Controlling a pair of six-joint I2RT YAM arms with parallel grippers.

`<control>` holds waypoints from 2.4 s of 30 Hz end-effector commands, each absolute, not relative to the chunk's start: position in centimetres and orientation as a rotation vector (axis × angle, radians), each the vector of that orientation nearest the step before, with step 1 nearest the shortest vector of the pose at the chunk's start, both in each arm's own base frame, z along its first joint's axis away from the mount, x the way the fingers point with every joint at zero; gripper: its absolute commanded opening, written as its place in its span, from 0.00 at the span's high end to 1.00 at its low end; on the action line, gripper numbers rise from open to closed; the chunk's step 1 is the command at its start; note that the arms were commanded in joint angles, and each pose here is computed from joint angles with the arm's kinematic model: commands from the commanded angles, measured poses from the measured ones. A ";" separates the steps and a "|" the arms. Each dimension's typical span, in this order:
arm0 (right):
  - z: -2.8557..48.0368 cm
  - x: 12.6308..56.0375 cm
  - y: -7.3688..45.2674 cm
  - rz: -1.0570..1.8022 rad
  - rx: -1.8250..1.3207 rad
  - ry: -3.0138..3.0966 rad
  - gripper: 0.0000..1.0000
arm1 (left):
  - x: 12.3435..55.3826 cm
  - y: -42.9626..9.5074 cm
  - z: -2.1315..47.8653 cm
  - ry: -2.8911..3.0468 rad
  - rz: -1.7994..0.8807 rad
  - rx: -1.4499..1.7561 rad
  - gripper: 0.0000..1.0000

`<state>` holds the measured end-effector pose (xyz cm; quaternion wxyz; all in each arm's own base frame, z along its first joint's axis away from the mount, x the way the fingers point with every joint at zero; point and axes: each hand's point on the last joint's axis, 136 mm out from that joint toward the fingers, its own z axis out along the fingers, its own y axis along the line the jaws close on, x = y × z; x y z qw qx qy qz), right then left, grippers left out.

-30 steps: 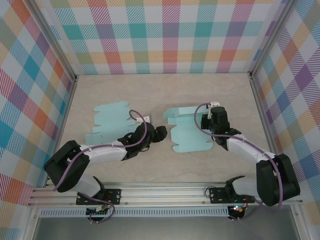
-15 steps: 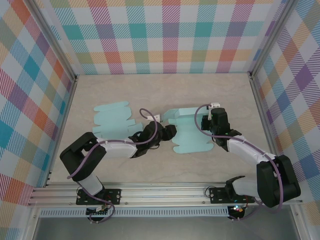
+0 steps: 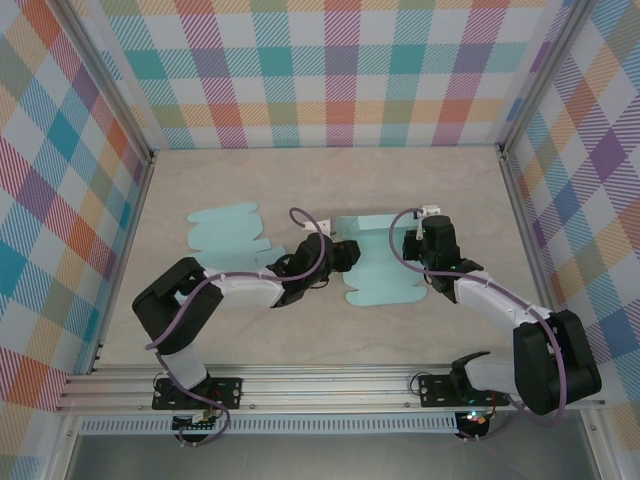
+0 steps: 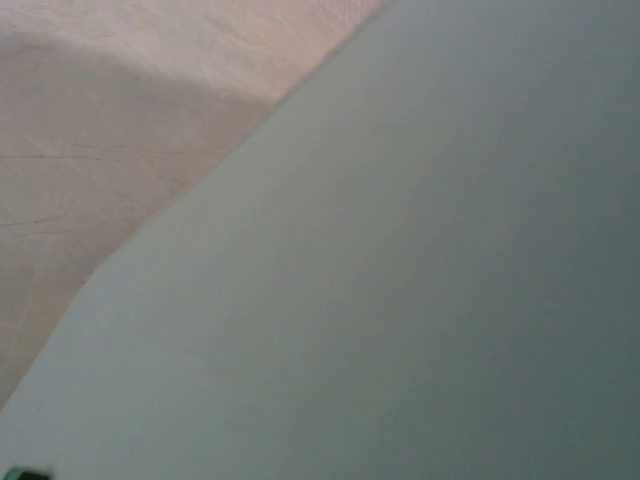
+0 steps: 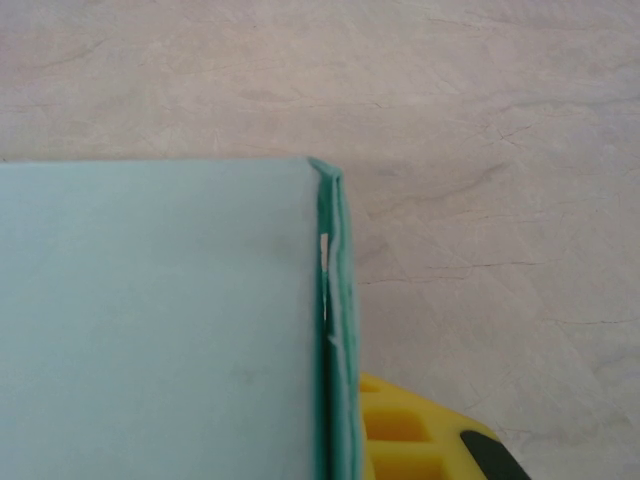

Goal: Fold the paper box

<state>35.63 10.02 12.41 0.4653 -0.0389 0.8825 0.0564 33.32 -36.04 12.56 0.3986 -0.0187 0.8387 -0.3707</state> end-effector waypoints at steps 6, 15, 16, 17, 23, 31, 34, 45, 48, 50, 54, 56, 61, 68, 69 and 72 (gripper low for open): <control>13.8 35.7 10.6 0.184 -0.091 2.113 1.00 | 34.0 -39.7 14.0 2.065 -1.011 0.040 0.68; 13.9 35.6 10.4 0.179 -0.082 2.107 1.00 | 34.6 -39.5 13.6 2.068 -0.960 0.039 0.73; 13.9 35.6 10.4 0.176 -0.080 2.107 1.00 | 34.3 -39.6 13.5 2.072 -0.964 0.049 0.73; 13.9 35.6 10.3 0.173 -0.076 2.107 1.00 | 34.1 -39.6 13.5 2.072 -0.971 0.057 0.72; 13.9 35.7 10.1 0.158 -0.062 2.106 1.00 | 31.5 -40.1 14.4 2.073 -1.003 0.128 0.63; 13.9 35.6 10.0 0.156 -0.055 2.109 1.00 | 26.9 -39.4 17.3 2.042 -0.914 0.335 0.40; 13.9 35.6 10.0 0.157 -0.055 2.108 1.00 | 25.8 -38.1 17.7 2.049 -0.881 0.361 0.32; 13.8 35.6 10.0 0.160 -0.057 2.110 1.00 | 24.1 -31.0 21.2 1.949 -0.746 0.280 0.21; 13.9 35.6 10.0 0.160 -0.058 2.109 1.00 | 24.8 -29.2 23.0 1.887 -0.654 0.255 0.22; 13.9 35.6 10.1 0.161 -0.060 2.110 1.00 | 25.4 -28.1 24.0 1.853 -0.566 0.242 0.22; 13.9 35.6 10.1 0.165 -0.064 2.109 1.00 | 27.4 -25.9 25.9 1.791 -0.404 0.195 0.26; 13.8 35.6 10.1 0.164 -0.065 2.110 1.00 | 28.7 -24.9 26.3 1.791 -0.368 0.153 0.26; 13.8 35.6 10.3 0.170 -0.071 2.111 1.00 | 33.9 -22.4 23.3 1.931 -0.303 0.055 0.28; 13.8 35.6 10.3 0.172 -0.073 2.112 1.00 | 37.9 -24.3 19.5 2.013 -0.340 0.131 0.32; 13.8 35.6 10.3 0.173 -0.073 2.112 1.00 | 38.4 -24.9 19.1 2.018 -0.343 0.157 0.32; 13.8 35.6 10.4 0.174 -0.076 2.112 1.00 | 39.3 -26.5 17.9 2.040 -0.353 0.237 0.33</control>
